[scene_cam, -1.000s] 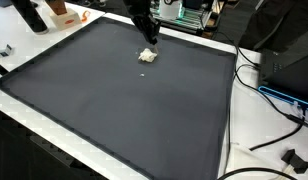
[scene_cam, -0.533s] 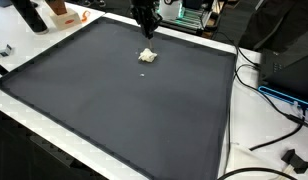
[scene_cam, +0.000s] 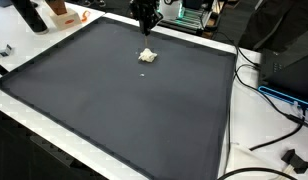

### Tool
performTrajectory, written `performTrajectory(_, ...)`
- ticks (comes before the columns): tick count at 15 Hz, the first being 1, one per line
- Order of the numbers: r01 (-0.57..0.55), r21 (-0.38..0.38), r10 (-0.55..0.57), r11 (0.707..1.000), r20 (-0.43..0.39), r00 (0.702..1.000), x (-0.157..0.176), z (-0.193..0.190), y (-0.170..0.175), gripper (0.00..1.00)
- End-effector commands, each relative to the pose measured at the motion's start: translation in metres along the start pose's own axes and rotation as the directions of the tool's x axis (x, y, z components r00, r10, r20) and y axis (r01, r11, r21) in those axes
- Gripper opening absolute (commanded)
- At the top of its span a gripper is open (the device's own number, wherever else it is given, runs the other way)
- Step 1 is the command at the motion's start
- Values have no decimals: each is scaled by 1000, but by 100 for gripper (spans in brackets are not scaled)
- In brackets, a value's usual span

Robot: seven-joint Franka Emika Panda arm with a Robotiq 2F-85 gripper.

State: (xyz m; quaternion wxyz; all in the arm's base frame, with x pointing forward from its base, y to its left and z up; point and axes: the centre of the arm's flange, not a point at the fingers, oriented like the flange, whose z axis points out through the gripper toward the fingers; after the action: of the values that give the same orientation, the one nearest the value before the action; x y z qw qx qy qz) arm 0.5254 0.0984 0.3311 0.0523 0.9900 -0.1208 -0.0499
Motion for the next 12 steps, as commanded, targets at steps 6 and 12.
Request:
performTrajectory(6,-7,9,7,1000,27,1000,10,10,1,3)
performTrajectory(12,19,38,-23,999,102,995,17,37,10,3)
